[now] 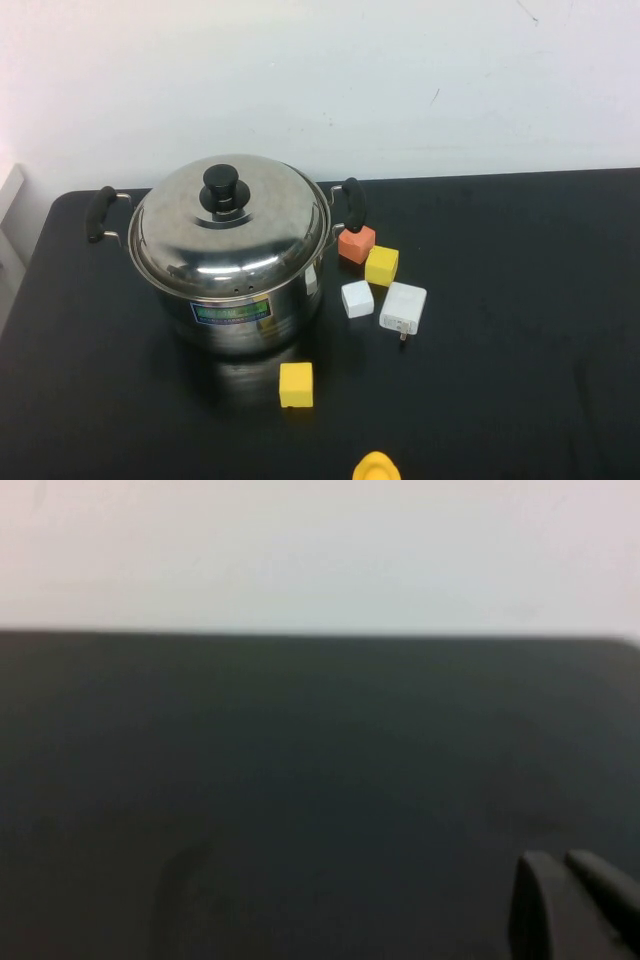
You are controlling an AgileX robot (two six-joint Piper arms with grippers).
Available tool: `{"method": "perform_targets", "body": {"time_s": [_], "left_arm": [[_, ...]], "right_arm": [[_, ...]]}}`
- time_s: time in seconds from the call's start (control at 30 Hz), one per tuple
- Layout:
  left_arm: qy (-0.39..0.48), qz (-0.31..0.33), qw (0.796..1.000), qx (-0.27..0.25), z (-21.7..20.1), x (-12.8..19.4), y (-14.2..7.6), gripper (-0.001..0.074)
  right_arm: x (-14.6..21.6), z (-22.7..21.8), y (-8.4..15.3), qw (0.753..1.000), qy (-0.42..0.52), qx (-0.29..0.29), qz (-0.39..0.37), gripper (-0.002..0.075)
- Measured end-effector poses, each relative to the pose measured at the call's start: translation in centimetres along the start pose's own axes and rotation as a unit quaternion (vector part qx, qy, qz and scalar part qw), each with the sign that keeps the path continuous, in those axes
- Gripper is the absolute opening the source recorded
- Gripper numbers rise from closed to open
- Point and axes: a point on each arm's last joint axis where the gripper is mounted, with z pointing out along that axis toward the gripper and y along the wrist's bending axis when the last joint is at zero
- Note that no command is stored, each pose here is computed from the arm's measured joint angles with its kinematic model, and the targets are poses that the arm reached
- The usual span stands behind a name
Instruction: Cover the pot
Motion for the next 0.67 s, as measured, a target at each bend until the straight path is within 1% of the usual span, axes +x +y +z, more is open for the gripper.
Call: {"method": "perform_targets", "body": {"time_s": [0.13,0.2,0.3,0.67], "left_arm": [[0.000,-0.001,1.000,0.000,0.00,0.00,0.00,-0.0002],[0.000,-0.001,1.000,0.000,0.00,0.00,0.00,-0.0002],[0.000,-0.001,1.000,0.000,0.00,0.00,0.00,-0.0002],[0.000,-0.001,1.000,0.000,0.00,0.00,0.00,-0.0002]], "right_arm": [[0.54,-0.01,0.45,0.999,0.026,-0.040,0.006,-0.0002],[0.62,-0.04,0.52,0.998,0.032,-0.049,0.010,-0.0002],[0.65,-0.04,0.49,0.998,0.035,-0.050,0.022,-0.0002],[0.74,-0.11,0.43,0.997,0.047,-0.048,0.027,-0.0002]]}}
